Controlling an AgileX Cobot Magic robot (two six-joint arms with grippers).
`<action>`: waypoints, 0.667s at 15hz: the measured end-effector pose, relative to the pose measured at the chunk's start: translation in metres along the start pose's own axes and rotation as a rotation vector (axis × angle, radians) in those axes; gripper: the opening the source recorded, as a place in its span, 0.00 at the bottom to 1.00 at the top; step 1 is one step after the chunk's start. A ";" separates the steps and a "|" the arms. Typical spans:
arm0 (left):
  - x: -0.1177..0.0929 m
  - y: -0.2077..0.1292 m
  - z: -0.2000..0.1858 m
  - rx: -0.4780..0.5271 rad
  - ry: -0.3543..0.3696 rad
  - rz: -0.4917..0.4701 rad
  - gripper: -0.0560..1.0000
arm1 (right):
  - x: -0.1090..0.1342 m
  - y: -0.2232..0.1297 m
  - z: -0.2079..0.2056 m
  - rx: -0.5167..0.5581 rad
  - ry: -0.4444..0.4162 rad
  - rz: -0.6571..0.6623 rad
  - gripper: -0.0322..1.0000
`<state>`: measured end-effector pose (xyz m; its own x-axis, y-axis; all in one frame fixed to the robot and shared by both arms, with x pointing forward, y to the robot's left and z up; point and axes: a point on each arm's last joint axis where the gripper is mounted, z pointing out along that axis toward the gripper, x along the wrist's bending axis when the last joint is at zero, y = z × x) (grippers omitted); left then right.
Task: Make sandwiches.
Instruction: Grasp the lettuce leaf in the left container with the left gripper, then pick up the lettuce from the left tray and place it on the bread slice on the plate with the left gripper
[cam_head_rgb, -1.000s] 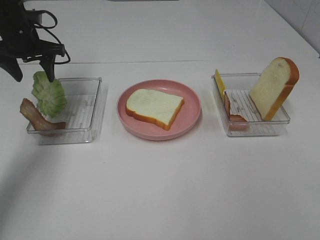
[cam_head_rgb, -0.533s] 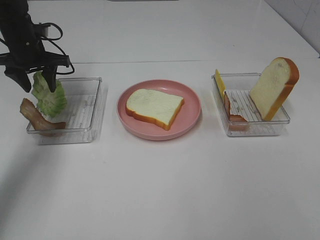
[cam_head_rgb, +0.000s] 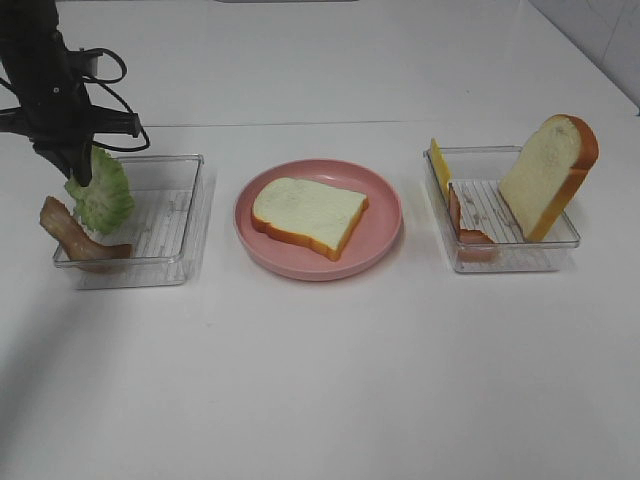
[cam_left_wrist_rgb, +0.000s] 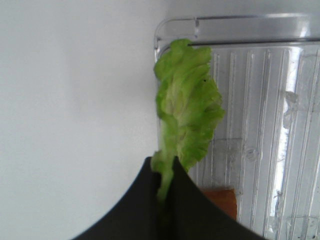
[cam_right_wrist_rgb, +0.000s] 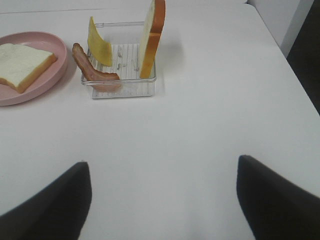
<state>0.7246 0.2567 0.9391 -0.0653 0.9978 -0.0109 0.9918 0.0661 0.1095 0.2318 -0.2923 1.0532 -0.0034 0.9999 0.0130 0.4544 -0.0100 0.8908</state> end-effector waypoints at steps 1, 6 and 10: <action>0.000 0.000 0.000 0.000 0.000 0.001 0.06 | 0.000 0.000 0.000 0.000 0.000 0.000 0.76; -0.003 -0.001 -0.036 -0.066 -0.049 0.006 0.05 | 0.000 0.000 0.000 0.000 0.000 0.000 0.76; -0.016 -0.002 -0.076 -0.164 -0.208 0.015 0.05 | 0.000 0.000 0.000 0.000 0.000 0.000 0.76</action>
<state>0.7153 0.2412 1.0145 -0.0100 0.9776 -0.2101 0.9603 0.0680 0.2705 0.2318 -0.2923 1.0532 -0.0034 0.9999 0.0130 0.4544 -0.0100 0.8908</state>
